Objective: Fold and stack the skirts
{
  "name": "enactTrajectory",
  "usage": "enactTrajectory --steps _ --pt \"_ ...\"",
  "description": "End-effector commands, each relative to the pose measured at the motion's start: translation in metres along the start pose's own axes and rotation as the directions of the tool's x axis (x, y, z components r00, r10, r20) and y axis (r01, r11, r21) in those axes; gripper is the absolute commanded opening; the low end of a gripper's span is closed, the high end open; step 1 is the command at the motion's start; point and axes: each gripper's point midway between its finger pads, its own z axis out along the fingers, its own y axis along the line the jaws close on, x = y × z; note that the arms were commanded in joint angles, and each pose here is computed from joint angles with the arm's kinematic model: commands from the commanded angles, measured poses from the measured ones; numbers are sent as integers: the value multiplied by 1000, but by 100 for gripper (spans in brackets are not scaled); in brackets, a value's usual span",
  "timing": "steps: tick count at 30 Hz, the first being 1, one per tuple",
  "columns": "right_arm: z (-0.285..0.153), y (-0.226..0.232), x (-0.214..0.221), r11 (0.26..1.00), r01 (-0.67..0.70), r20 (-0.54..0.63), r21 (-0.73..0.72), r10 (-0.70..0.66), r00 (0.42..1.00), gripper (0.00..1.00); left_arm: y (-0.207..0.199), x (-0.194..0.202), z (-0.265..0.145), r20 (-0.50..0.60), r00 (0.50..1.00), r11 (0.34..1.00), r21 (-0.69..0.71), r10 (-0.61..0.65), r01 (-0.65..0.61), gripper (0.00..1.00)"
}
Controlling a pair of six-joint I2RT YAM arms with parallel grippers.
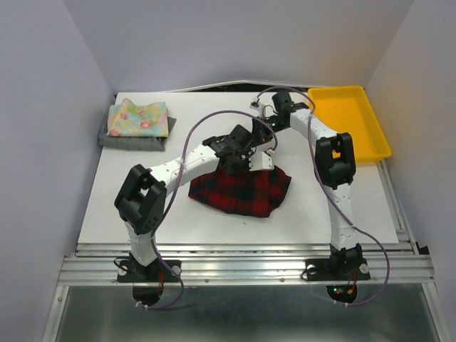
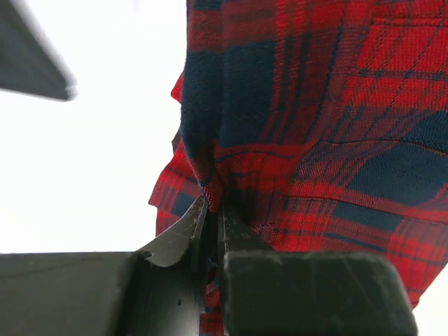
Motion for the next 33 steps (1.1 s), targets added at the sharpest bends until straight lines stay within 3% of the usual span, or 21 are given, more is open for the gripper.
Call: enactTrajectory --steps 1,7,19,24,29,33 --pt "30 6 61 990 -102 -149 -93 88 985 11 31 -16 -18 52 998 996 -77 -41 45 0" --pt "43 17 97 969 -191 -214 -159 155 964 9 38 -13 4 31 999 996 -89 -31 33 0" --pt "43 12 96 979 -158 -212 -132 128 969 9 45 27 85 -23 997 989 -125 -76 73 0" --pt "27 -21 70 991 -127 -160 33 131 978 13 27 40 101 -62 995 995 -62 -79 76 13" --pt "-35 -69 23 962 -77 -26 261 87 996 28 13 54 108 -113 989 995 -16 -99 98 28" --pt "-74 -70 3 947 -56 20 317 52 998 38 14 50 106 -114 984 991 -3 -137 137 40"
